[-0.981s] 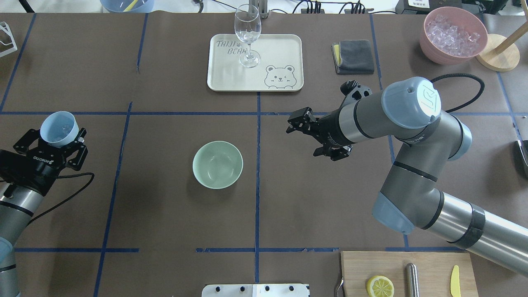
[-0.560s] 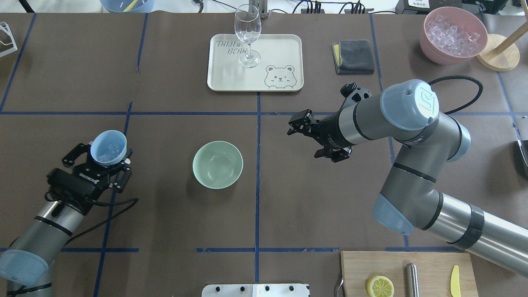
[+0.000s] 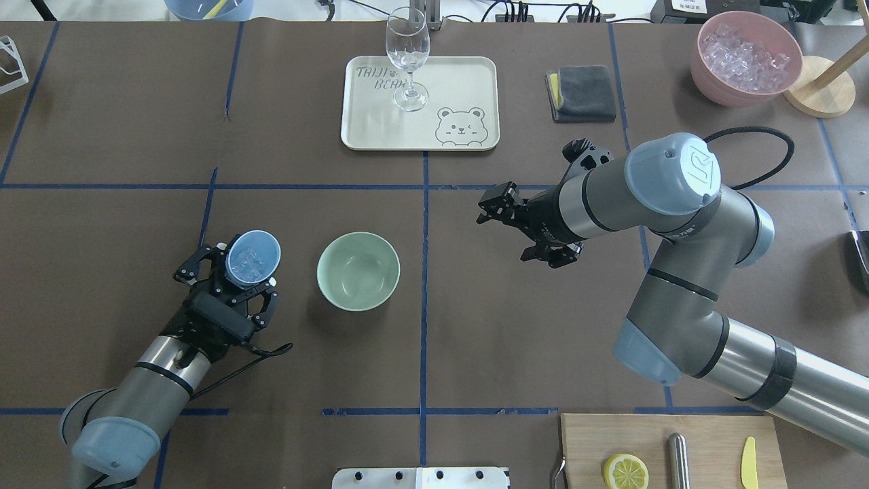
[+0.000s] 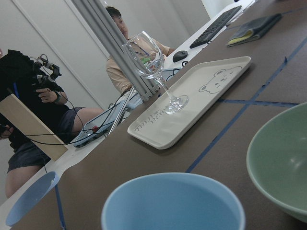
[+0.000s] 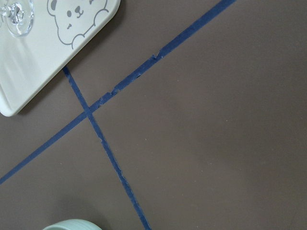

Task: Pour ice into bowl

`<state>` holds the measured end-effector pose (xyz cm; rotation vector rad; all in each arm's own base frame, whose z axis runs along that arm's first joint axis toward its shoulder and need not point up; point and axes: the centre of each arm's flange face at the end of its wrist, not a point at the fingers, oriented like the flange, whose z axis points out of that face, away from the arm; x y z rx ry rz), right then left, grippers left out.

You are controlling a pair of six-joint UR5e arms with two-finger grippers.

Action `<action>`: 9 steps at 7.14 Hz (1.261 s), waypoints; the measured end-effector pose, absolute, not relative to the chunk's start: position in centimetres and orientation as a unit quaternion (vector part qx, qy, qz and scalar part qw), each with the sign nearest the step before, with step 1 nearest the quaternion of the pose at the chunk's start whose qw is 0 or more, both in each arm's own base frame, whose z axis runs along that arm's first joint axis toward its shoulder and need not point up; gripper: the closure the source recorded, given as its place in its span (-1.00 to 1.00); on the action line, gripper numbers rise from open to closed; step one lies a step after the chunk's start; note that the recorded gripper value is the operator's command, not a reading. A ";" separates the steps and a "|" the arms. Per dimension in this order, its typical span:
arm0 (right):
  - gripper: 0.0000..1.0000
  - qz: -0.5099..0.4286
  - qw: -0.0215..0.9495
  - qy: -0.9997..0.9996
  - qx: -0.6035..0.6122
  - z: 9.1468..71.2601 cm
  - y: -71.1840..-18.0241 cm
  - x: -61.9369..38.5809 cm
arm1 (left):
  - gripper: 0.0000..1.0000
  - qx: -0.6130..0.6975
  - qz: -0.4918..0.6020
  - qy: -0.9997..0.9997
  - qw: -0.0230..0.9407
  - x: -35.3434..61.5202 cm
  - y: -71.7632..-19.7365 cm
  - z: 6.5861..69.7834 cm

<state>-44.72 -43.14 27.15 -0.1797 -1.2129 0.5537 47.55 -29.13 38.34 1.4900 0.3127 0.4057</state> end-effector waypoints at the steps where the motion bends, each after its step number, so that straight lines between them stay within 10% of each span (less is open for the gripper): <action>1: -1.00 0.256 0.780 -0.566 -0.082 27.1 -43.2 -44.5 | 1.00 0.672 0.220 0.105 0.699 48.6 -29.2 37.1; 9: -1.00 0.259 0.773 -0.575 -0.074 27.5 -43.7 -43.6 | 1.00 0.582 0.514 -0.178 0.604 53.0 -30.1 30.0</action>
